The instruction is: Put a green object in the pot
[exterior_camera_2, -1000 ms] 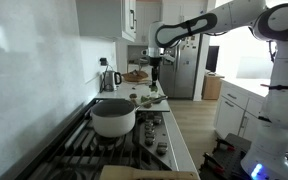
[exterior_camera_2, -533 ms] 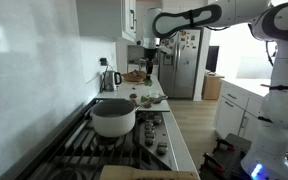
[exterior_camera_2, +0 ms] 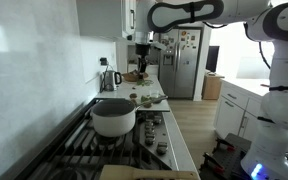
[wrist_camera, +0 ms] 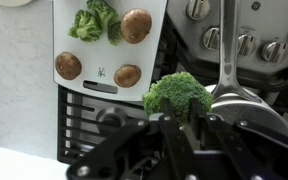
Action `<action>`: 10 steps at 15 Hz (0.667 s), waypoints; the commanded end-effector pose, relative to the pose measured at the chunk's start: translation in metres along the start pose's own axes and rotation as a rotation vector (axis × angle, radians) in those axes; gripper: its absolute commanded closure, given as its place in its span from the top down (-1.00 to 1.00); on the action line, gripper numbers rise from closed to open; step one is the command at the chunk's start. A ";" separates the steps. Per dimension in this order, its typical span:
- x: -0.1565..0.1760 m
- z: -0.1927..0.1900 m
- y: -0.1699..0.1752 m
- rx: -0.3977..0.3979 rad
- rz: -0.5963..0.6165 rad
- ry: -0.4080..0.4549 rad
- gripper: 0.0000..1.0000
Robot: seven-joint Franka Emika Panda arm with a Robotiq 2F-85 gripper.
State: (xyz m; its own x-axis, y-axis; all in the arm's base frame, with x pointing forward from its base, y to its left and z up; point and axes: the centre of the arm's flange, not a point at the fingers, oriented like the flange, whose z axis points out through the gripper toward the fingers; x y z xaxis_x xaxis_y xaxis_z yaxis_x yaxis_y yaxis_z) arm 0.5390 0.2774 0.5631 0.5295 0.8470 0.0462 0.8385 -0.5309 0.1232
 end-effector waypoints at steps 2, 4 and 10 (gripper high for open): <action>0.039 -0.001 -0.015 0.007 -0.054 -0.022 -0.89; 0.051 0.002 -0.022 0.020 -0.083 -0.014 -0.89; 0.087 0.011 -0.040 0.055 -0.148 -0.001 -0.89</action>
State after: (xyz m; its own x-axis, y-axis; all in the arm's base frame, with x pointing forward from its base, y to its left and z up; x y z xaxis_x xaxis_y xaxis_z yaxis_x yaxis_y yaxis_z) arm 0.5401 0.3518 0.5447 0.4300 0.9015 0.0495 0.8984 -0.4326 0.0757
